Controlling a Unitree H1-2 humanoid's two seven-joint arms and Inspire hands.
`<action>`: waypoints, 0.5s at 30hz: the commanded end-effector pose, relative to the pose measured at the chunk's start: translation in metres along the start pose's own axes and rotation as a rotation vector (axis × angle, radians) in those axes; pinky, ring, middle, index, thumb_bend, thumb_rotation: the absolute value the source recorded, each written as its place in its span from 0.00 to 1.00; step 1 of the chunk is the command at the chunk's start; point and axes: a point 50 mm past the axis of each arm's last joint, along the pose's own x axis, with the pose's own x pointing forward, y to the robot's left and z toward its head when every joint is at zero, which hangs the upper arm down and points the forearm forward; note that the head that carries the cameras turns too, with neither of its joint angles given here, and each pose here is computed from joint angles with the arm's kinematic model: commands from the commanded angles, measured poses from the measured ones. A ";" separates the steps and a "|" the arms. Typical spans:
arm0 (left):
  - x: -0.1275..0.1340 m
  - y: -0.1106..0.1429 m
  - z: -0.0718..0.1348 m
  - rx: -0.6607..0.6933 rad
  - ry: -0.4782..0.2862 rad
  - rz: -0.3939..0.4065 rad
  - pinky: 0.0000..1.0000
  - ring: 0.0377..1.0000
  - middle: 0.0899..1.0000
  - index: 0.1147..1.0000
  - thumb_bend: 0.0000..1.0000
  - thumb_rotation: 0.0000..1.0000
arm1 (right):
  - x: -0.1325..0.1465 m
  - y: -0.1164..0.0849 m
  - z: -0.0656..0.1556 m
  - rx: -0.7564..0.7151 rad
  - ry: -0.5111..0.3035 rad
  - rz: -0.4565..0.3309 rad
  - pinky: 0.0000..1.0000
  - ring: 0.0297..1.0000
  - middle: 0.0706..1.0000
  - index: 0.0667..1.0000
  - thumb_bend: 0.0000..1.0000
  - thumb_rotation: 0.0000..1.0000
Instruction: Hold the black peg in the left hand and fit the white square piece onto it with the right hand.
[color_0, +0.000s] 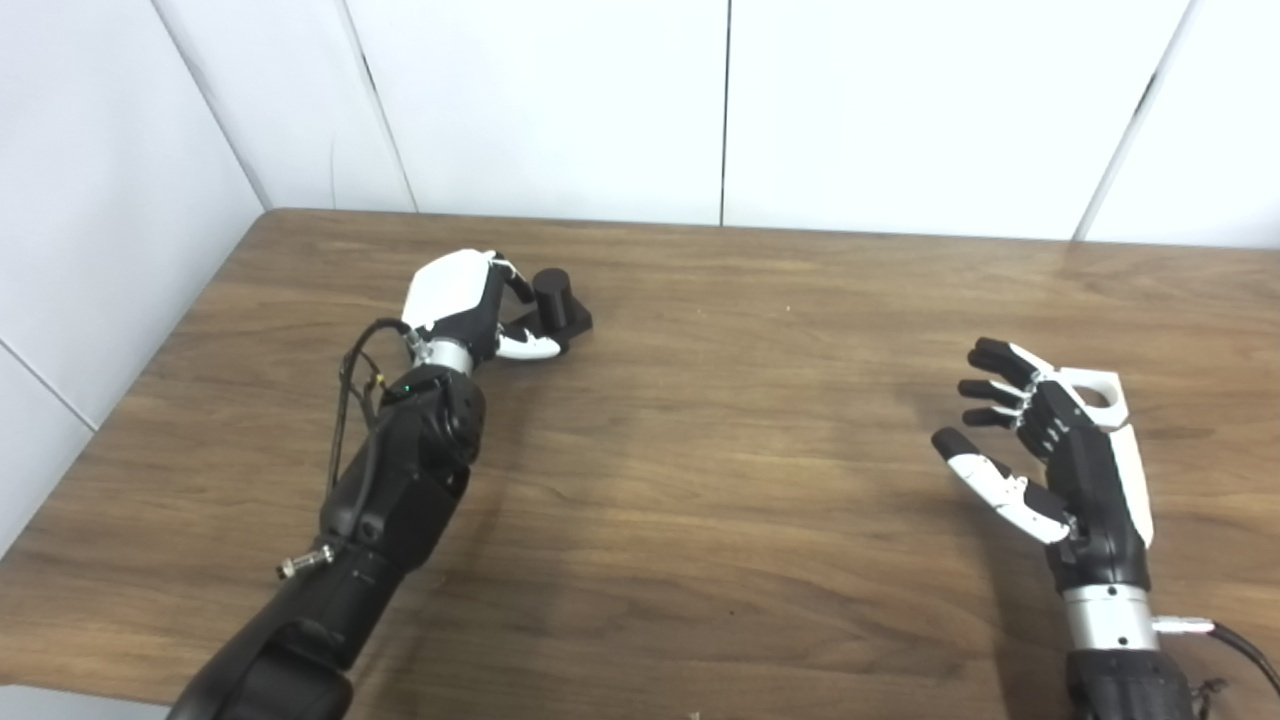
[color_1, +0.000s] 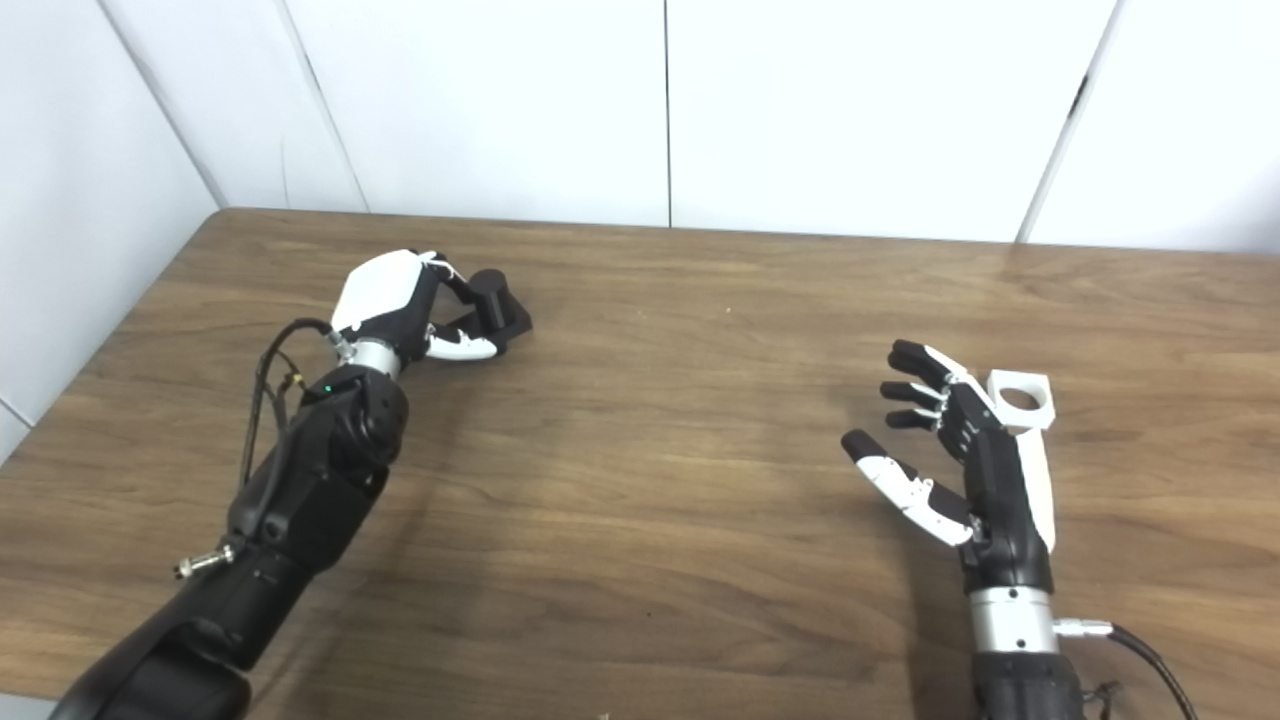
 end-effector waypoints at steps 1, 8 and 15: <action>0.007 0.011 0.000 0.035 -0.019 -0.028 1.00 0.99 0.92 0.57 0.76 0.25 | -0.015 -0.002 -0.009 -0.015 0.033 -0.010 0.62 0.72 0.78 0.78 0.55 0.38; 0.009 0.006 0.002 0.061 -0.051 -0.082 0.97 0.98 0.91 0.57 0.79 0.25 | -0.015 -0.001 -0.009 -0.003 0.041 -0.014 0.63 0.72 0.78 0.77 0.55 0.39; 0.007 0.002 0.000 0.071 -0.060 -0.102 0.99 0.97 0.88 0.46 0.62 0.13 | -0.013 -0.003 -0.009 -0.009 0.032 -0.015 0.62 0.71 0.78 0.77 0.54 0.40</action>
